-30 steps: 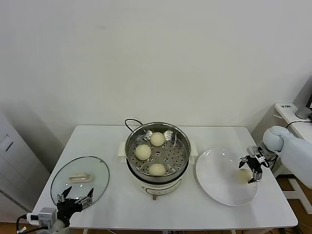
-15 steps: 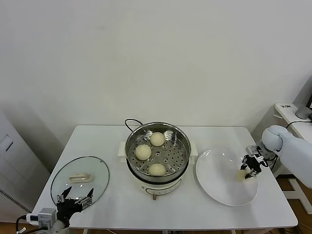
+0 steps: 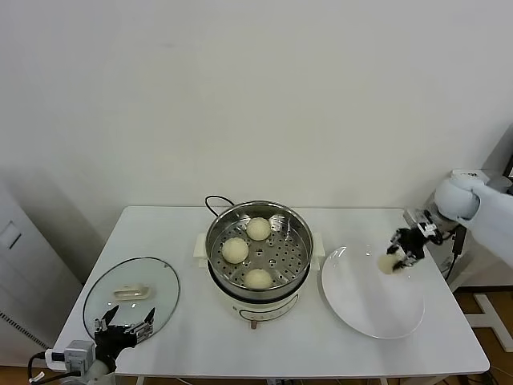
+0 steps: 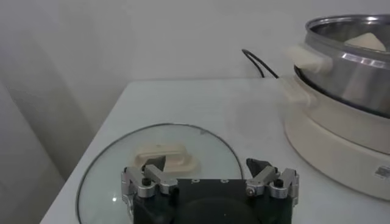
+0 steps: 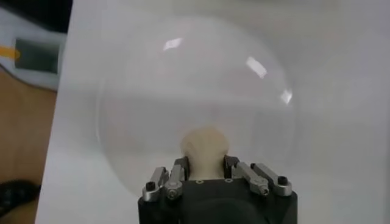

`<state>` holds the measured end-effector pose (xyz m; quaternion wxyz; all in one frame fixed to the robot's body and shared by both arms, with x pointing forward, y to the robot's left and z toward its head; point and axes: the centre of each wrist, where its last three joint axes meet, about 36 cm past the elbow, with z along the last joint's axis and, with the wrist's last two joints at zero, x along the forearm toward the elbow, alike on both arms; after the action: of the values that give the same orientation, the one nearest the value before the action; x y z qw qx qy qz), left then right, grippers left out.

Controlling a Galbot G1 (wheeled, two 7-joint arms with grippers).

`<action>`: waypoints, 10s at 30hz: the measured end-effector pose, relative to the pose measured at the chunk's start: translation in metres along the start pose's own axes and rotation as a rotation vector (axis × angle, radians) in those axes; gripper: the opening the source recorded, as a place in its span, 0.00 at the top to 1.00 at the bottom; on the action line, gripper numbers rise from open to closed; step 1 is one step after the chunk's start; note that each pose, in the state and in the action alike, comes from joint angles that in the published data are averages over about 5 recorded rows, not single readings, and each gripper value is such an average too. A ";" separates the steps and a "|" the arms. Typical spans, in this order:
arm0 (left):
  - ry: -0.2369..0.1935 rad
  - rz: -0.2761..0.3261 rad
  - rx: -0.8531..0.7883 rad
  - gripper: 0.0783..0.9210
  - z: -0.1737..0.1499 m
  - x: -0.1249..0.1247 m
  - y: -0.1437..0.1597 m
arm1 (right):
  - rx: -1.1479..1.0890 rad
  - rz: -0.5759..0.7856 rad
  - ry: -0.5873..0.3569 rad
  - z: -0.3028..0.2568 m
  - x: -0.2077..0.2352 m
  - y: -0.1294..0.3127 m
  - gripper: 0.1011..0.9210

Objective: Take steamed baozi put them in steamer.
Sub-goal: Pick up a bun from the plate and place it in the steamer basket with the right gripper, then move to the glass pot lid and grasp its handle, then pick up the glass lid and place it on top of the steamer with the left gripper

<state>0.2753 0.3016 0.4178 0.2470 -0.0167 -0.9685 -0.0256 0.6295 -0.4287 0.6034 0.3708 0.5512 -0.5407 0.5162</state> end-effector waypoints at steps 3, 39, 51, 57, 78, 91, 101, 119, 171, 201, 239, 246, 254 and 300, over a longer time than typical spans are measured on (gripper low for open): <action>-0.003 0.002 0.001 0.12 -0.001 0.001 -0.001 | 0.000 0.021 -0.026 -0.028 0.021 -0.008 0.67; -0.018 0.019 0.004 0.12 -0.005 0.002 -0.006 | -0.135 0.056 -0.099 -0.241 0.004 -0.041 0.67; -0.017 0.017 0.009 0.12 -0.004 -0.001 -0.006 | -0.162 0.045 -0.075 -0.244 -0.039 -0.034 0.67; -0.011 0.017 0.014 0.12 -0.001 -0.001 -0.007 | -0.172 0.044 -0.078 -0.243 -0.054 -0.030 0.60; -0.021 -0.002 0.010 0.12 -0.005 0.001 -0.001 | -0.312 0.137 -0.285 -0.206 0.002 -0.039 0.12; -0.047 -0.015 0.029 0.12 -0.009 -0.004 0.004 | -0.490 0.451 -0.726 -0.116 -0.004 0.013 0.12; -0.072 -0.019 0.025 0.12 -0.012 -0.006 0.004 | -0.653 0.788 -0.954 -0.081 -0.057 0.065 0.12; -0.184 -0.101 -0.293 0.12 0.011 -0.014 0.029 | -1.040 1.114 -1.066 -0.056 -0.178 0.198 0.12; -0.317 -0.310 -1.578 0.12 0.099 -0.110 0.095 | -1.334 1.190 -0.995 -0.039 -0.259 0.316 0.12; -0.361 -0.336 -1.582 0.74 0.090 -0.127 0.090 | -1.346 1.198 -0.997 -0.037 -0.259 0.318 0.12; -0.385 -0.480 -1.574 0.97 -0.098 -0.072 -0.003 | -1.341 1.252 -0.999 -0.023 -0.246 0.307 0.12; -0.376 -0.483 -1.575 0.97 -0.111 -0.077 -0.052 | -1.342 1.252 -0.989 -0.021 -0.246 0.308 0.12; -0.398 -0.473 -1.533 0.97 -0.128 -0.082 -0.101 | -1.343 1.258 -0.985 -0.019 -0.245 0.309 0.12; -0.465 -0.356 -1.528 0.97 -0.110 -0.094 -0.270 | -1.380 1.271 -0.984 -0.018 -0.251 0.317 0.12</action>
<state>0.3983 0.0238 0.4577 -0.0477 -0.0310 -0.6985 -0.7134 0.3459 -0.4028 0.3161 0.0057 -0.0144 -0.9964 -0.0837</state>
